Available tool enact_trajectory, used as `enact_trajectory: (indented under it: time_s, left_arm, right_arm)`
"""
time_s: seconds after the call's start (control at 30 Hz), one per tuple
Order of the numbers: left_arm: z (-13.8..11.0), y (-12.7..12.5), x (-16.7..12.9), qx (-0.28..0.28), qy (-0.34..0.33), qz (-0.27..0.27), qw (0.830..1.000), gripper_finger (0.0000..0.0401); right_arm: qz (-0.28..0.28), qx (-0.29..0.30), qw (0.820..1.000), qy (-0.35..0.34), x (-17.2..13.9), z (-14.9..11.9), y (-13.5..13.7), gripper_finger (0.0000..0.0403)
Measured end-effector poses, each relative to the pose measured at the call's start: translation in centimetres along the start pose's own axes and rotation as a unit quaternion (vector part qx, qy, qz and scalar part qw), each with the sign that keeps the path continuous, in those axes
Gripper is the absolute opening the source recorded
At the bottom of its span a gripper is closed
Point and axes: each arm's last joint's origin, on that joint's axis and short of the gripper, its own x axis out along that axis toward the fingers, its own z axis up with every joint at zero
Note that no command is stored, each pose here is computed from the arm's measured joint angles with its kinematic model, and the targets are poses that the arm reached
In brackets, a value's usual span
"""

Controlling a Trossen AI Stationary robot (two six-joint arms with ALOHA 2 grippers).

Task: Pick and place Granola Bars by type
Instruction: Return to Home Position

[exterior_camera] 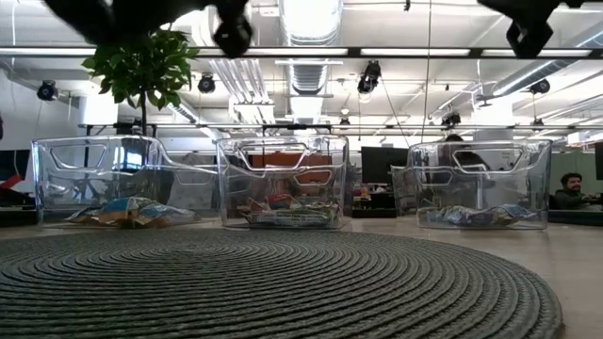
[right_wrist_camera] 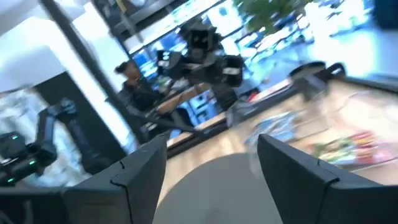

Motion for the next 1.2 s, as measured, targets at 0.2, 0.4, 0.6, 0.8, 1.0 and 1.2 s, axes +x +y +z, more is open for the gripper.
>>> enact_trajectory:
  time_s: [0.2, 0.4, 0.6, 0.8, 1.0, 1.2]
  left_arm:
    - [-1.1, -1.1, -5.4, 0.006, -0.031, -0.007, 0.999, 0.0193]
    - [-2.8, -1.9, -9.5, 0.018, -0.062, -0.016, 0.998, 0.0193]
    - [-4.0, -2.0, -11.9, 0.023, -0.081, -0.011, 0.996, 0.0193]
    - [-5.5, -1.8, -13.9, 0.028, -0.091, -0.015, 0.995, 0.0193]
    - [-6.2, -1.8, -15.0, 0.055, -0.097, -0.008, 0.994, 0.0193]
    - [-6.1, -1.8, -15.2, 0.086, -0.102, 0.005, 0.991, 0.0193]
  right_arm:
    - [-0.017, -0.003, 0.999, -0.039, -1.3, -0.2, -1.8, 0.0242]
    - [-0.001, -0.019, 0.997, -0.073, -2.8, -1.0, -3.2, 0.0242]
    - [-0.008, -0.058, 0.994, -0.087, -3.3, -1.4, -3.7, 0.0242]
    - [-0.025, -0.052, 0.994, -0.096, -3.3, -1.4, -3.9, 0.0242]
    - [-0.029, -0.022, 0.996, -0.083, -2.9, -2.7, -4.4, 0.0242]
    - [-0.04, 0.003, 0.997, -0.063, -2.1, -5.2, -5.4, 0.0242]
